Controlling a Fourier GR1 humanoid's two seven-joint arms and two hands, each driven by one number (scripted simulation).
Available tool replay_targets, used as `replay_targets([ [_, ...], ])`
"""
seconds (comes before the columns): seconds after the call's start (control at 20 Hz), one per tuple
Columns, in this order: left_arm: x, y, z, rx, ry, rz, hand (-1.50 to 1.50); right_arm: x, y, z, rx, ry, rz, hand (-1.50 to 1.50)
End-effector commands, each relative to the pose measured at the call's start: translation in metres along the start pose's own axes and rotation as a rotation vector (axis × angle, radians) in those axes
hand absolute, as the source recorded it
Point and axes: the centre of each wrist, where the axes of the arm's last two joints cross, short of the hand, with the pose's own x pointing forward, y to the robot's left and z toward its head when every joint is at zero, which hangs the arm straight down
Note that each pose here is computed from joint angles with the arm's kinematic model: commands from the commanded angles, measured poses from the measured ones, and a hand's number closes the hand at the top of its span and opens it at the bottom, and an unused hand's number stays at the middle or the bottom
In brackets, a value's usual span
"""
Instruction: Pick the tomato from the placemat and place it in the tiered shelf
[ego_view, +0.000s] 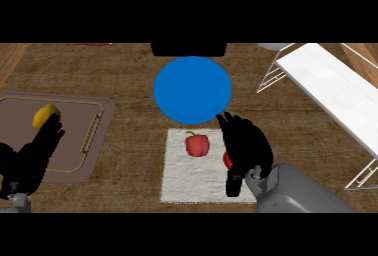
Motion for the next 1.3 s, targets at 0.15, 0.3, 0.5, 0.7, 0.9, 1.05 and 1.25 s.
replay_targets([
  [0.15, -0.01, -0.014, 0.011, -0.014, -0.008, -0.001, 0.0, -0.016, 0.012, -0.023, 0.056, 0.145, 0.107, -1.5],
  [0.3, -0.005, 0.004, 0.0, 0.027, -0.019, -0.012, 0.0, -0.001, 0.024, -0.028, 0.06, 0.144, 0.105, -1.5],
  [0.5, 0.004, -0.014, 0.002, 0.008, 0.002, -0.003, 0.0, -0.018, 0.029, -0.014, 0.037, 0.128, 0.086, -1.5],
  [0.7, -0.02, 0.01, 0.008, 0.007, -0.006, -0.003, 0.0, -0.028, 0.035, -0.046, 0.035, 0.113, 0.1, -1.5],
  [0.9, 0.019, 0.006, -0.008, -0.009, -0.009, 0.002, 0.0, -0.022, 0.054, -0.053, 0.041, 0.106, 0.096, -1.5],
  [1.05, -0.012, -0.006, -0.001, -0.005, -0.01, 0.002, 0.0, -0.048, 0.061, -0.07, 0.053, 0.109, 0.083, -1.5],
  [1.25, -0.014, 0.001, 0.019, 0.013, -0.013, -0.005, 0.0, -0.045, 0.05, -0.059, 0.104, 0.115, 0.055, 1.5],
])
